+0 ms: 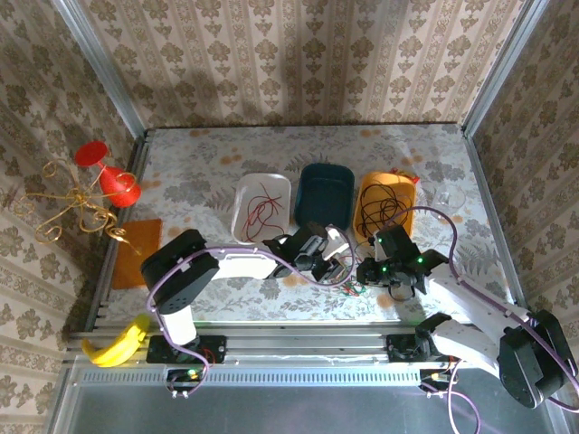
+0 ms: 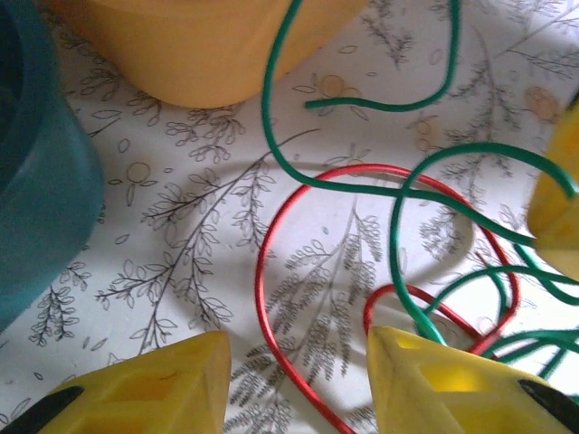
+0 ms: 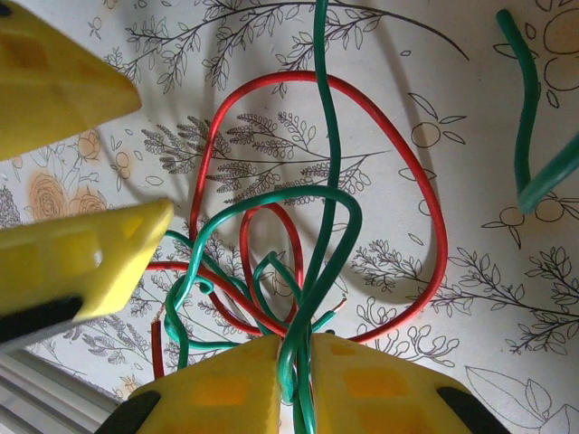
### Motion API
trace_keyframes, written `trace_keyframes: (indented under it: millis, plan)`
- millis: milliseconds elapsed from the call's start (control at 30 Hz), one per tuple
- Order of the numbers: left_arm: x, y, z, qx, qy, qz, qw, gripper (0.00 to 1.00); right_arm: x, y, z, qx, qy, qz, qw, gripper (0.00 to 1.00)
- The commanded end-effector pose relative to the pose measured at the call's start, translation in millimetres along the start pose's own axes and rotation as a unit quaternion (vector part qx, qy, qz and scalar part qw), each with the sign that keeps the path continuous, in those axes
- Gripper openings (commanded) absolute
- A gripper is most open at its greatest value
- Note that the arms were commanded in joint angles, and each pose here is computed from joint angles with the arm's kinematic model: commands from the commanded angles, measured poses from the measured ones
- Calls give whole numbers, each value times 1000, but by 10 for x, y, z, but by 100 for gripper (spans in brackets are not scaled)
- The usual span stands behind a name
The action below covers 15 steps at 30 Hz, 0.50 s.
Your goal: Untangle the cables
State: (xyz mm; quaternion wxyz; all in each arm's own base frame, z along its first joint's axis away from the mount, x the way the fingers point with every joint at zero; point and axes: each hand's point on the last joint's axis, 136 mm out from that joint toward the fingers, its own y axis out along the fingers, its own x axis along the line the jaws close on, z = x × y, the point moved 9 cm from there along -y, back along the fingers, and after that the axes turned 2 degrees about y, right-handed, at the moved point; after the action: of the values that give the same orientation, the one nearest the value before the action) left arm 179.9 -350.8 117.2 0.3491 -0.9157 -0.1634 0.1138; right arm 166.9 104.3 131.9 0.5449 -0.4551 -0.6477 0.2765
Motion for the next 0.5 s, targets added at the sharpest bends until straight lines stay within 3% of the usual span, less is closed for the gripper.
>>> trace_keyframes:
  millis: [0,467]
  plan:
    - [31,78,-154,-23,-6,-27,999,43,-54,-2,52,8,11,11,1000,18]
    - [-26,402,-34,60,19,-37,997,37,-67,-34,71,0,12,12,1000,18]
